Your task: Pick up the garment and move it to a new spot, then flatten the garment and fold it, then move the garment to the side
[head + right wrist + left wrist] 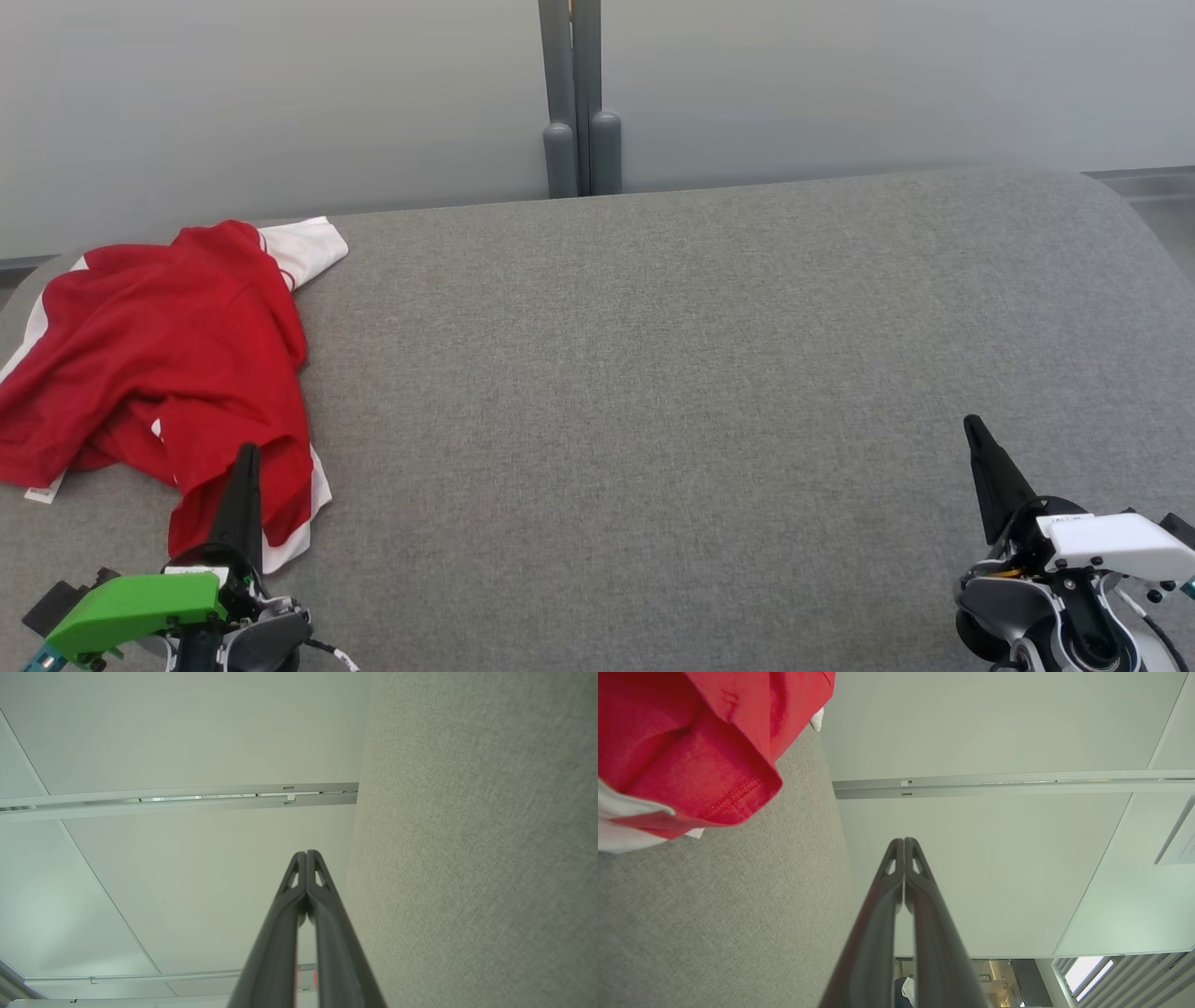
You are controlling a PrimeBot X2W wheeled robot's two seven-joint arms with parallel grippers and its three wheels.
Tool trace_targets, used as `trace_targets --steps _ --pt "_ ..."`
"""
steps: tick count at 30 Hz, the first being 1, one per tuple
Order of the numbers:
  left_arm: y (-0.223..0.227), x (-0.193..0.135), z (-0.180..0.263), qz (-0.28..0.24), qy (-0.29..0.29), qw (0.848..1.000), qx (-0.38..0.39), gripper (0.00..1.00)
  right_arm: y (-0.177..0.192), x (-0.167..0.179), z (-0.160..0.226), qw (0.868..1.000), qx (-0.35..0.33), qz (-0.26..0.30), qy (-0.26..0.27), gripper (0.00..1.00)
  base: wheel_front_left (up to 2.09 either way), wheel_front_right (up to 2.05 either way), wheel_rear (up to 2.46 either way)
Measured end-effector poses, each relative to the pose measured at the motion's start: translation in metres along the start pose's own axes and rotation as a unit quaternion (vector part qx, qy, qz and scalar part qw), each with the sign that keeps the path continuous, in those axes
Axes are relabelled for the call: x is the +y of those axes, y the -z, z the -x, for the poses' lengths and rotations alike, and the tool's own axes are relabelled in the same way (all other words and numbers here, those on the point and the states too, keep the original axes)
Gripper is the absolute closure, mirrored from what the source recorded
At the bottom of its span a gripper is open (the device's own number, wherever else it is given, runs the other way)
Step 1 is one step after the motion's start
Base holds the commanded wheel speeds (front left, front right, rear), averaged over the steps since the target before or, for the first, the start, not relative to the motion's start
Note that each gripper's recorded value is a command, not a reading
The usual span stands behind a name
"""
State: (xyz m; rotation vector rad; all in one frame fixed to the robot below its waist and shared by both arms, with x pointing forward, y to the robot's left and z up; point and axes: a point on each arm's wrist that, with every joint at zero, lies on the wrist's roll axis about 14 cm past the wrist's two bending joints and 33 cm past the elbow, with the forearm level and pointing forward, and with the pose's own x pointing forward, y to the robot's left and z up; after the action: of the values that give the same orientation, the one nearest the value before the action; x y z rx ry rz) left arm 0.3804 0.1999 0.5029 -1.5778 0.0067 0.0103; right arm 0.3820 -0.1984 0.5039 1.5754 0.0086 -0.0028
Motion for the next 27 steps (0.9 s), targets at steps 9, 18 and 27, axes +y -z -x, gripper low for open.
trace_targets --steps 9,18,27 --pt "0.0 0.0 0.0 0.0 0.0 1.0 0.0 1.0 0.0 0.0 0.0 1.0 0.0 0.0 0.0 1.0 0.0 0.0 0.0" --pt "0.0 0.0 0.0 0.0 0.0 1.0 0.0 1.0 0.0 0.0 0.0 1.0 0.0 0.0 0.0 1.0 0.0 0.0 0.0" --pt "0.002 0.017 0.007 0.005 -0.026 1.0 0.001 0.0 0.001 -0.017 0.007 1.0 -0.002 -0.005 0.025 0.0 0.0 0.0 0.0"
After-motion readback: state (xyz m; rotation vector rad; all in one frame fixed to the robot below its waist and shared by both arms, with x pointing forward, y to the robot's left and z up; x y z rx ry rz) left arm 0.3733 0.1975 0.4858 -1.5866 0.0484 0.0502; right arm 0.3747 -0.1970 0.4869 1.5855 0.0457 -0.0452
